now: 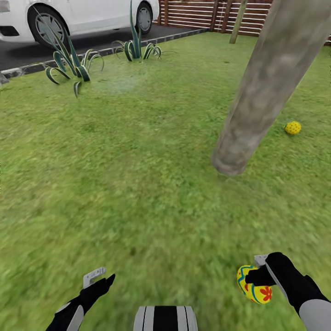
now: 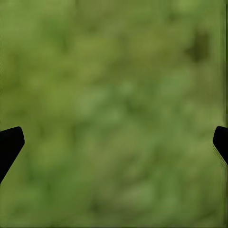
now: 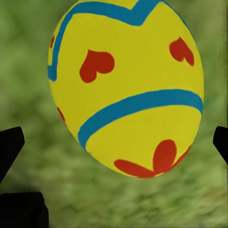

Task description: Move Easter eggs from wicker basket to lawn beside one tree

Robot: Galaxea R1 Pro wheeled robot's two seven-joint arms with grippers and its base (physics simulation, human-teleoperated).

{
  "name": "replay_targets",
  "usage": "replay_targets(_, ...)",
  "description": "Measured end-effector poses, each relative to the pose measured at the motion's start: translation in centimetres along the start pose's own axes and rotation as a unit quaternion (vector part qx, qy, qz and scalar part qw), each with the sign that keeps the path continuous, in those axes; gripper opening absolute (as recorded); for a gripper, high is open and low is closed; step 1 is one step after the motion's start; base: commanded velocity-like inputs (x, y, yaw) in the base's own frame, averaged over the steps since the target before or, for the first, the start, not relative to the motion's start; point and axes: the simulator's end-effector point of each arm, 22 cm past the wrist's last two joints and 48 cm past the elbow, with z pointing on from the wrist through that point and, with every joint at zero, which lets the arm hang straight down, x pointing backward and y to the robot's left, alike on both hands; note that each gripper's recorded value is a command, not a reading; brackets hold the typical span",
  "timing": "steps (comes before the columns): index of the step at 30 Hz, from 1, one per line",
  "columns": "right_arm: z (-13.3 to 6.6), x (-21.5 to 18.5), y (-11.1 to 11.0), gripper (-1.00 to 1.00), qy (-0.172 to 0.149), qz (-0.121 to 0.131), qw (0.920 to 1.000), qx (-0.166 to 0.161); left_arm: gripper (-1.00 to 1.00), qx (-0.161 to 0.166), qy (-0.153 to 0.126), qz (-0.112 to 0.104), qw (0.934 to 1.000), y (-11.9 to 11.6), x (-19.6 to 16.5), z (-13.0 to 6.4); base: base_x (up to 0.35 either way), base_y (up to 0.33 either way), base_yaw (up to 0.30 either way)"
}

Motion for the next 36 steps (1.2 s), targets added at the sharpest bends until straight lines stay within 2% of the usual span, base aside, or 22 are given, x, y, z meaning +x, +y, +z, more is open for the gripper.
replay_targets(8, -1.4, -0.8, -0.1, 1.00, -0.015, 0.001, 0.9999, 0.000, 1.00, 0.007, -0.012, -0.001, 0.9999, -0.8, -1.3, -0.6, -0.003, 0.000, 0.000)
replay_targets(12, -2.0, -1.2, -0.2, 1.00, -0.022, 0.002, 0.9998, 0.001, 1.00, 0.010, 0.003, -0.007, 0.9999, -1.4, 0.3, -0.7, -0.273, 0.000, 0.000)
replay_targets(23, -3.9, -2.2, -0.4, 1.00, -0.046, 0.004, 0.9989, 0.001, 1.00, 0.025, -0.015, -0.007, 0.9995, -3.2, -1.2, -1.5, -0.279, 0.000, 0.000)
replay_targets(25, -3.2, -1.1, -0.3, 1.00, -0.033, 0.008, 0.9994, -0.006, 1.00, 0.031, -0.014, -0.008, 0.9994, -3.7, -1.0, -1.5, -0.014, 0.000, 0.000)
replay_targets(31, -2.6, -0.1, 1.3, 1.00, -0.022, 0.009, 0.9987, -0.044, 1.00, 0.032, -0.016, -0.008, 0.9993, -3.8, -1.0, -1.5, -0.003, 0.000, 0.000)
replay_targets(36, -3.1, -0.2, 1.4, 1.00, -0.024, 0.008, 0.9986, -0.047, 1.00, 0.033, -0.021, -0.009, 0.9992, -4.0, -1.5, -1.7, -0.196, 0.000, 0.000)
